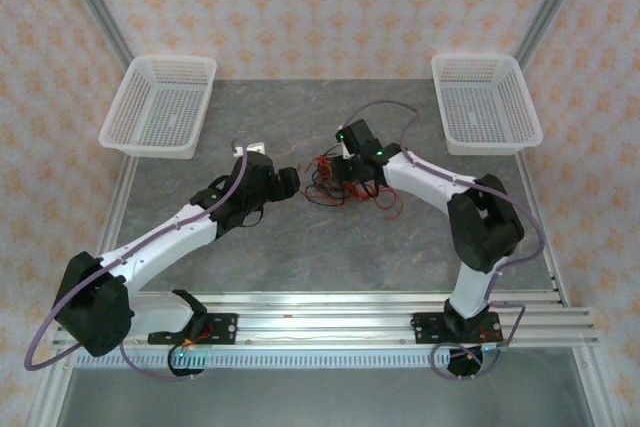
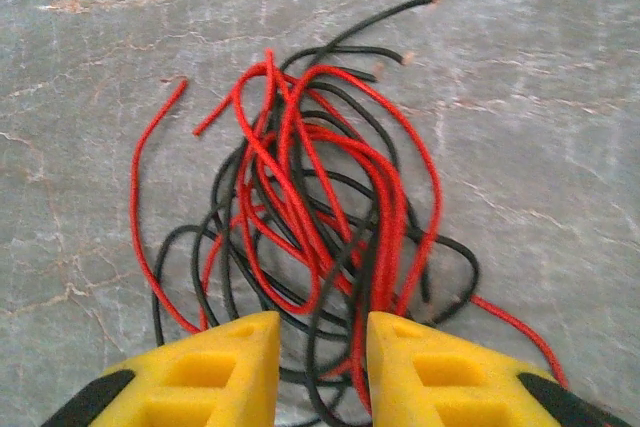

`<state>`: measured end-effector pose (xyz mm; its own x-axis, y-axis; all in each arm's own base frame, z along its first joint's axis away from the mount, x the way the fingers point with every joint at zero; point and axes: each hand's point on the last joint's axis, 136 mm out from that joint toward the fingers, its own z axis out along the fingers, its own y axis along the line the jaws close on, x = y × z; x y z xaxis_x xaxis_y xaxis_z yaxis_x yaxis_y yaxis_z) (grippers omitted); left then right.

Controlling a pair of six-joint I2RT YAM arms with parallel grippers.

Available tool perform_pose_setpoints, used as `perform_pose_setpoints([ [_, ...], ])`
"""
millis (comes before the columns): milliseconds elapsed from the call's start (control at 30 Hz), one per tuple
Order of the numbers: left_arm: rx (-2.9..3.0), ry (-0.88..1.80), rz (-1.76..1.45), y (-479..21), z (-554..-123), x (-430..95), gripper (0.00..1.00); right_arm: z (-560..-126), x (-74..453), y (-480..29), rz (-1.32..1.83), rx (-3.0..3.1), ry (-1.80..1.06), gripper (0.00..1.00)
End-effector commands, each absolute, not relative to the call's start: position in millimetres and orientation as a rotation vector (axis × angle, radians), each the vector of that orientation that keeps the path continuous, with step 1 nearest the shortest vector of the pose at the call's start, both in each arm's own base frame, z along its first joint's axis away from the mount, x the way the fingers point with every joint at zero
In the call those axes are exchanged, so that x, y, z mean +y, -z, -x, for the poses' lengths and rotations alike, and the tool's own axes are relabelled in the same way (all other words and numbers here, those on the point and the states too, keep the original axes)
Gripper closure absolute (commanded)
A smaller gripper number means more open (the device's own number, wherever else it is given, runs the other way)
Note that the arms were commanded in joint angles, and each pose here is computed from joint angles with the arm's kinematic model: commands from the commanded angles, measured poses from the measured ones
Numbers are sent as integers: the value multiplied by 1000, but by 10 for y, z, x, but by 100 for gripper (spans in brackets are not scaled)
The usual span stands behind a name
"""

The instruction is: Untangle the cables

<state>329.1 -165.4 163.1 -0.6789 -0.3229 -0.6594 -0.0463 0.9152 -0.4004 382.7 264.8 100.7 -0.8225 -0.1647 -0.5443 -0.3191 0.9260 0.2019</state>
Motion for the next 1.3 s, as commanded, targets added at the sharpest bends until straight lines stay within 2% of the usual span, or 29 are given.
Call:
perform_pose_setpoints([
  [0,2295,437,253,-1635,-3210,-1605,19,-3896,2622,-963,323,2568,-313,71],
  [467,2283,426,247,-1672,-3189,-1567,18,-3884,2641,-753,318,2610,-220,73],
  [733,2285,427,246,-1664,-3192,-1572,18,-3932,2654,-789,307,2600,-210,84],
  [833,2288,428,245,-1654,-3186,-1573,18,-3961,2652,-860,295,2582,-207,94],
  [967,2285,437,239,-1661,-3176,-1580,18,-3960,2715,-1229,283,2513,-298,97],
  [1267,2229,590,117,-1753,-3163,-1810,18,-3558,2948,-2964,365,2156,-774,97],
])
